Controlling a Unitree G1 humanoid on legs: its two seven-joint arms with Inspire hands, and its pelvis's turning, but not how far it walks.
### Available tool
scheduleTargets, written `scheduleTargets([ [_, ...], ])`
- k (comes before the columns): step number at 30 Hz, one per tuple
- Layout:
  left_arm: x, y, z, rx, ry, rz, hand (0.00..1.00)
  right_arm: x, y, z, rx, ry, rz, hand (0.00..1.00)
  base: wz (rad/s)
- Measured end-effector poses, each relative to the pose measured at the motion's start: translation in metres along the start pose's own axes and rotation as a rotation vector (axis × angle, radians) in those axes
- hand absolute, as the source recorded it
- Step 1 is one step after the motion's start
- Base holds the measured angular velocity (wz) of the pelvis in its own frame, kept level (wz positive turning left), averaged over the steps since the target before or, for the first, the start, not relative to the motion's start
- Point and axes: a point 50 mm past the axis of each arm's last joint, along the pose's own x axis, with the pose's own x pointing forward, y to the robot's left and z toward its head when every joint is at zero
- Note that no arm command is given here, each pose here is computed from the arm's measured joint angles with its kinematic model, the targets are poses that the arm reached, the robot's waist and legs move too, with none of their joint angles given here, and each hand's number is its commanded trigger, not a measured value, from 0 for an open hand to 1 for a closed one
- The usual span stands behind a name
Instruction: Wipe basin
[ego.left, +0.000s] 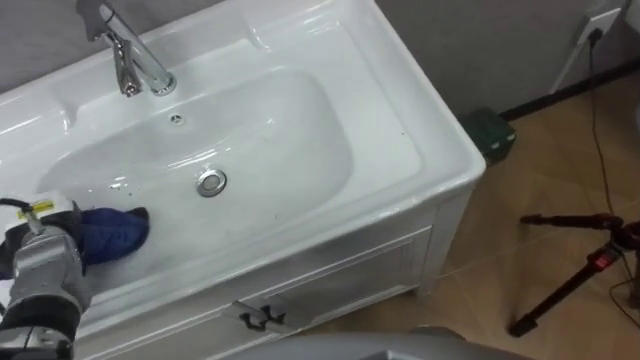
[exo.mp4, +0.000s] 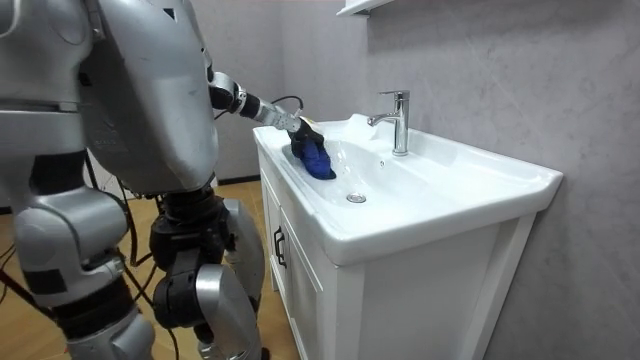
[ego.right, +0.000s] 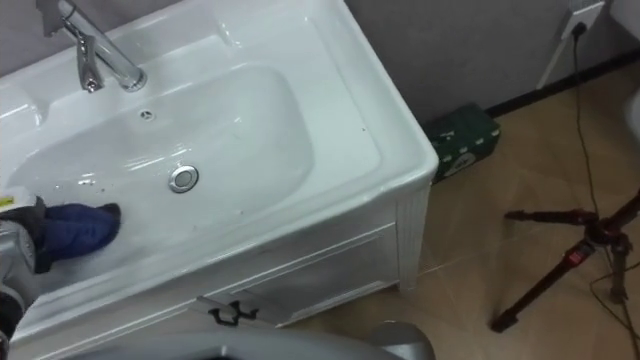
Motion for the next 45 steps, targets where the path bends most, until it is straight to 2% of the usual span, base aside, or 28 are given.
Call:
scheduleTargets([
  [6,-0.003,0.016,0.002,-0.118,-0.024,0.112,1.00,-0.001,-0.007,0.007,0.007,-0.069,-0.015,0.00,0.16],
  [10,-0.010,0.037,0.004,-0.165,-0.058,0.246,1.00,0.000,-0.006,0.001,0.007,-0.069,-0.008,0.00,0.13],
  [15,-0.022,0.067,0.014,-0.209,-0.133,0.483,1.00,0.000,0.001,-0.009,-0.036,-0.064,0.008,0.00,0.13],
  [20,-0.036,0.091,0.026,-0.263,-0.212,0.655,1.00,0.000,0.016,-0.013,-0.061,-0.066,0.066,0.00,0.03],
  [25,-0.049,0.108,0.033,-0.293,-0.270,0.793,1.00,0.000,0.018,-0.016,-0.082,-0.071,0.087,0.00,0.00],
  [39,-0.053,0.114,0.034,-0.304,-0.285,0.827,1.00,-0.001,0.021,-0.021,-0.103,-0.060,0.134,0.00,-0.01],
  [45,-0.054,0.114,0.022,-0.330,-0.238,0.901,1.00,-0.001,0.023,-0.019,-0.100,-0.058,0.136,0.00,-0.01],
])
